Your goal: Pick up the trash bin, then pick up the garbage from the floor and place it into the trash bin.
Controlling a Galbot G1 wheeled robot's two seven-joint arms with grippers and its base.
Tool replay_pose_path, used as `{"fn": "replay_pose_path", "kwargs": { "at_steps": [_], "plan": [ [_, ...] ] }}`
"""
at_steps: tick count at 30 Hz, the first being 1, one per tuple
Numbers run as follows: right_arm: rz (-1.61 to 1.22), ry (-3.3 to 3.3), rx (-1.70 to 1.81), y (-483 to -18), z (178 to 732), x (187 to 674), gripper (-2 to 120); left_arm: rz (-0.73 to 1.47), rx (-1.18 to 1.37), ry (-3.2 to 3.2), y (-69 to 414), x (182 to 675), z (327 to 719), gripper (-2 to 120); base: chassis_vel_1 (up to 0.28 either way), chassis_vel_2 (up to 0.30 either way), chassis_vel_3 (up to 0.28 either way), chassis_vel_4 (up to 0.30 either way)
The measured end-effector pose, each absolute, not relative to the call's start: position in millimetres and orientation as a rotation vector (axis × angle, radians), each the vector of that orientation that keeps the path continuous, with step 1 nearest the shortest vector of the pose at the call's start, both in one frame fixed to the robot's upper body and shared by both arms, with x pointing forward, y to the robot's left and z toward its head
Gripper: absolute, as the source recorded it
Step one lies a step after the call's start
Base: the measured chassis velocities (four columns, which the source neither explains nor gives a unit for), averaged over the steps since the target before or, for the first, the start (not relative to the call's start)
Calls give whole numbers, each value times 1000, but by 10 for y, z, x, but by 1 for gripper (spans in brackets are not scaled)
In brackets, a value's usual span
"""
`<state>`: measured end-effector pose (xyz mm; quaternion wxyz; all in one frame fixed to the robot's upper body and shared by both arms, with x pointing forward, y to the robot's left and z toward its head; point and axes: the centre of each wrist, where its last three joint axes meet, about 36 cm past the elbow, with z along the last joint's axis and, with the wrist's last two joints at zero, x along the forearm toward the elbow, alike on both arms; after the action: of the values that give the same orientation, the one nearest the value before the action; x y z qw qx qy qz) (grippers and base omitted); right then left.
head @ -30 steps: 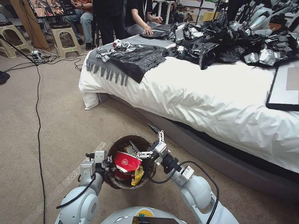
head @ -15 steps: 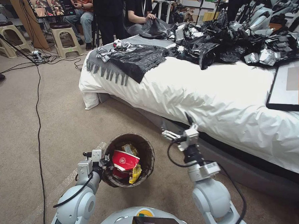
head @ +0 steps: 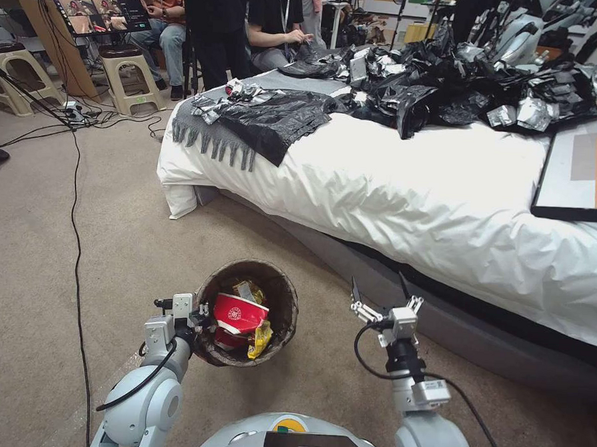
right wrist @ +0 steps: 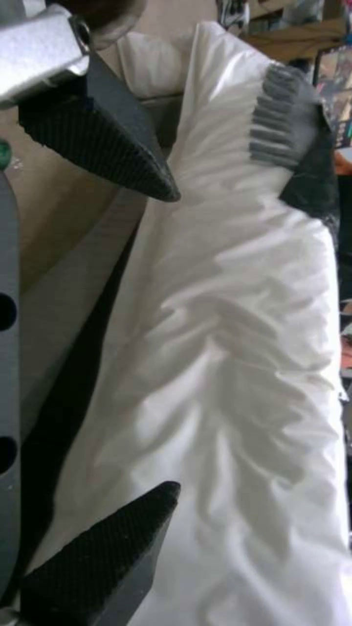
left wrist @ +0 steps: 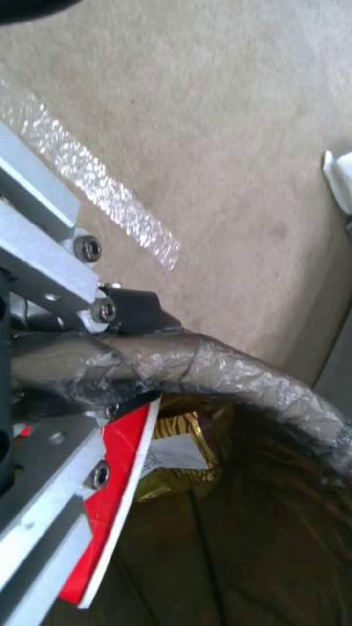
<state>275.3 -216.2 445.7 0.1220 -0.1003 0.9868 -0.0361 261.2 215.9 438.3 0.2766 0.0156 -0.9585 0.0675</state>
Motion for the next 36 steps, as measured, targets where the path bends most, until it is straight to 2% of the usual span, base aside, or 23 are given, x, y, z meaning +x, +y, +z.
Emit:
{"fn": "replay_pose_path", "kwargs": {
  "at_steps": [5, 15, 36],
  "plan": [
    [-119, 2932, -220, -2248, 4161, 2548, 100, 168, 52, -2583, 2196, 2622, 4386, 3, 0, 0, 0, 0],
    [-92, 2964, -111, -2096, 3444, 2081, 100, 141, 118, -2613, 2367, 2641, 4440, 3, 0, 0, 0, 0],
    [-75, 2876, -174, -2038, 3386, 2251, 100, 154, 131, -2609, 2384, 2632, 4404, 3, 0, 0, 0, 0]
  ]
}}
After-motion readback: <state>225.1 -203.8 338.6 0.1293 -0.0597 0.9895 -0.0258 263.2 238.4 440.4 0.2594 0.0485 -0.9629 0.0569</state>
